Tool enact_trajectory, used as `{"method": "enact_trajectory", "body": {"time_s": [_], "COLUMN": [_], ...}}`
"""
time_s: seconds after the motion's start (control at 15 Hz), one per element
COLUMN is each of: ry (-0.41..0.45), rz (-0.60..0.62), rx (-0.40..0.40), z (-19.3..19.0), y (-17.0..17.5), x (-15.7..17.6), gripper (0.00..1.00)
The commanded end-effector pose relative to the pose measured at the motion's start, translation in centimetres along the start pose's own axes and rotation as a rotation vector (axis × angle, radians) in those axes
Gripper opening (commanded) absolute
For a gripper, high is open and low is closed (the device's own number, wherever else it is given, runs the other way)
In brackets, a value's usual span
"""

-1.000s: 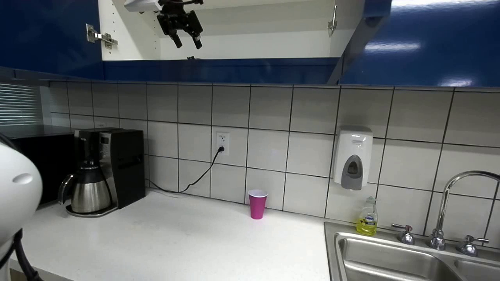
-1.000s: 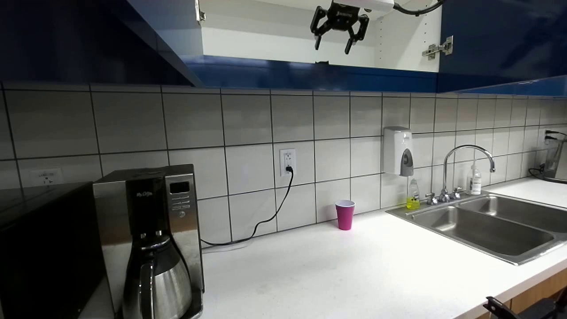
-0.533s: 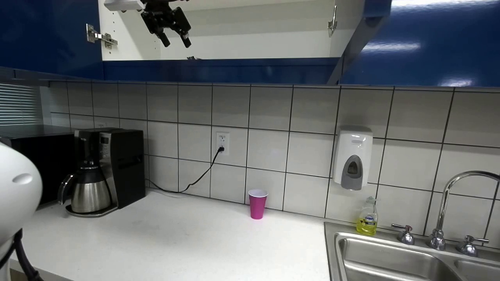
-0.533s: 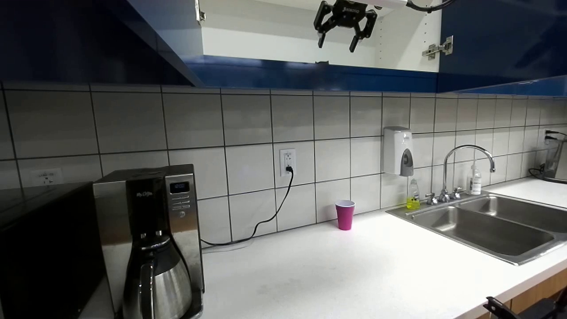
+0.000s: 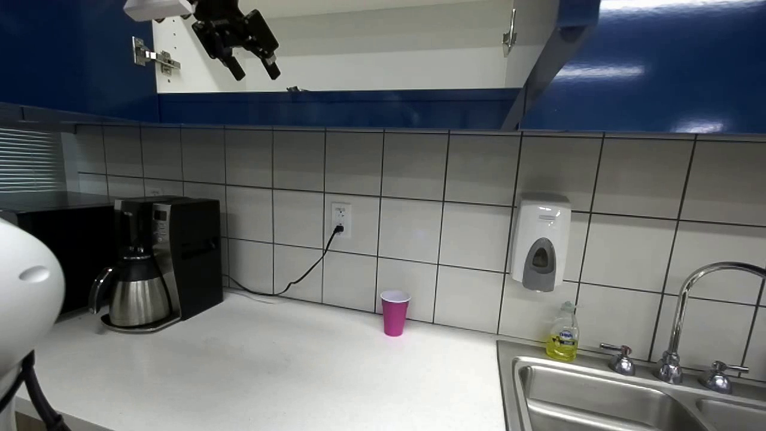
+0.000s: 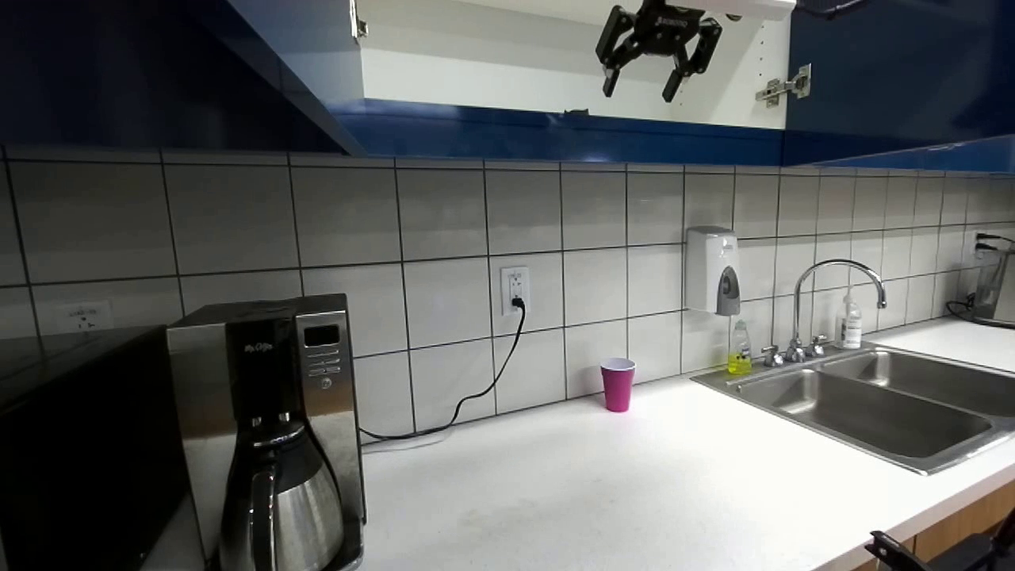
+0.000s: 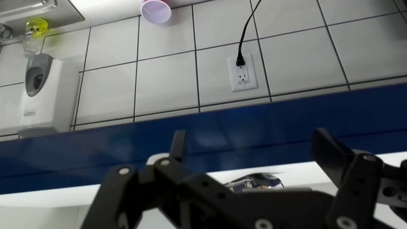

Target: Put the chocolate bar inside the cabinet

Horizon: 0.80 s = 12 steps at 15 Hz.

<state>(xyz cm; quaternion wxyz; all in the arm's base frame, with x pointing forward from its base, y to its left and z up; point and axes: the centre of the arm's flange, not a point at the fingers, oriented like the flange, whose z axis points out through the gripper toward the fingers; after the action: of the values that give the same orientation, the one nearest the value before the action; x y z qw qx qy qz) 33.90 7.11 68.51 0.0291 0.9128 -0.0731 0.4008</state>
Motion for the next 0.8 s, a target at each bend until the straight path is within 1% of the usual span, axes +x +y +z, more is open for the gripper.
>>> {"method": "enact_trajectory", "body": {"time_s": [0.0, 0.27, 0.53, 0.73], "ry": [-0.042, -0.171, -0.344, -0.48], "rz": [-0.03, -0.025, -0.021, -0.024], "rx": [0.022, 0.049, 0.084, 0.082], "z": [1.7, 6.8, 13.4, 18.8], "y": [2.2, 4.4, 6.3, 6.4], "x": [-3.5, -5.5, -7.9, -10.4], "gripper": [1.0, 1.0, 1.0, 1.0]}}
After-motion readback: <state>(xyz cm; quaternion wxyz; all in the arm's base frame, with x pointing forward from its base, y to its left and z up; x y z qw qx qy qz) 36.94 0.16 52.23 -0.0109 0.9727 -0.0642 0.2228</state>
